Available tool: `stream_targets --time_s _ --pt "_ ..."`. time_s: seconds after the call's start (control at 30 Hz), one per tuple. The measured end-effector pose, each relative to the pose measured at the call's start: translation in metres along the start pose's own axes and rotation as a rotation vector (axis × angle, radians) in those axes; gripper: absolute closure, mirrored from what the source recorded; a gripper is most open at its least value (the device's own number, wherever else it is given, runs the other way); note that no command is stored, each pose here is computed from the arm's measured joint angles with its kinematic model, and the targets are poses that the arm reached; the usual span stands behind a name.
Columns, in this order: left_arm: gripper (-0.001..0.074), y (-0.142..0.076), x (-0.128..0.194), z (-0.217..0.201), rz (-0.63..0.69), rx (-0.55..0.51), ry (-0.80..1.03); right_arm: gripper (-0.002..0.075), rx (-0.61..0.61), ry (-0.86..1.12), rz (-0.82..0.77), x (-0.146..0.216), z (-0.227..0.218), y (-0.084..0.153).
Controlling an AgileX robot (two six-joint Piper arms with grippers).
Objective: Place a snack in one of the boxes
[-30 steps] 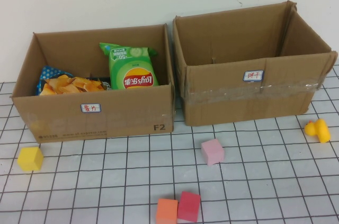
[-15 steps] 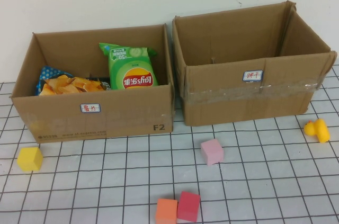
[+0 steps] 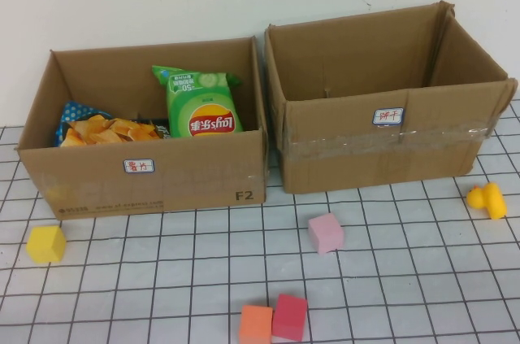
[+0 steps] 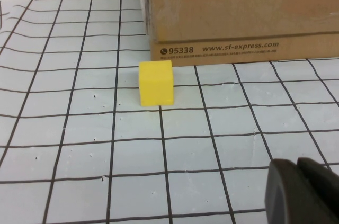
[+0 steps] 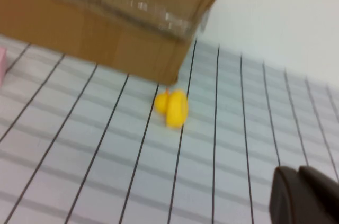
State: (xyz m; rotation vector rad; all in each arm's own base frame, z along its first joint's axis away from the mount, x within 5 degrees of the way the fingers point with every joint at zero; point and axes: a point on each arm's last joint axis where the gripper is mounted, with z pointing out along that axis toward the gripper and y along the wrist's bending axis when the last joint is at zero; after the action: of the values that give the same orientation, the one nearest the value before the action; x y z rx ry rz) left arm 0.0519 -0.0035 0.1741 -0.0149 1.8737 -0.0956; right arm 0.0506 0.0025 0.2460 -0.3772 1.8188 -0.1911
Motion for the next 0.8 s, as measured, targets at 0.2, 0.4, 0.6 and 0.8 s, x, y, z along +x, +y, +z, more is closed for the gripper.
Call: stream_targets --time_s 0.2,0.4,0.6,0.8 --pt "0.0736 0.000 0.000 0.000 0.000 0.000 0.000 0.0726 0.021 -0.068 -0.003 0.039 0.021 0.015" --pt "0.0736 0.000 0.000 0.000 -0.001 0.000 0.000 0.0726 0.039 0.038 0.042 0.069 0.023 0.022" --pt "0.0736 0.000 0.000 0.000 -0.001 0.000 -0.002 0.0726 0.034 0.076 0.059 0.072 0.023 0.023" --pt "0.0736 0.000 0.000 0.000 -0.004 0.000 -0.002 0.0726 0.029 0.077 0.081 0.071 0.023 0.023"
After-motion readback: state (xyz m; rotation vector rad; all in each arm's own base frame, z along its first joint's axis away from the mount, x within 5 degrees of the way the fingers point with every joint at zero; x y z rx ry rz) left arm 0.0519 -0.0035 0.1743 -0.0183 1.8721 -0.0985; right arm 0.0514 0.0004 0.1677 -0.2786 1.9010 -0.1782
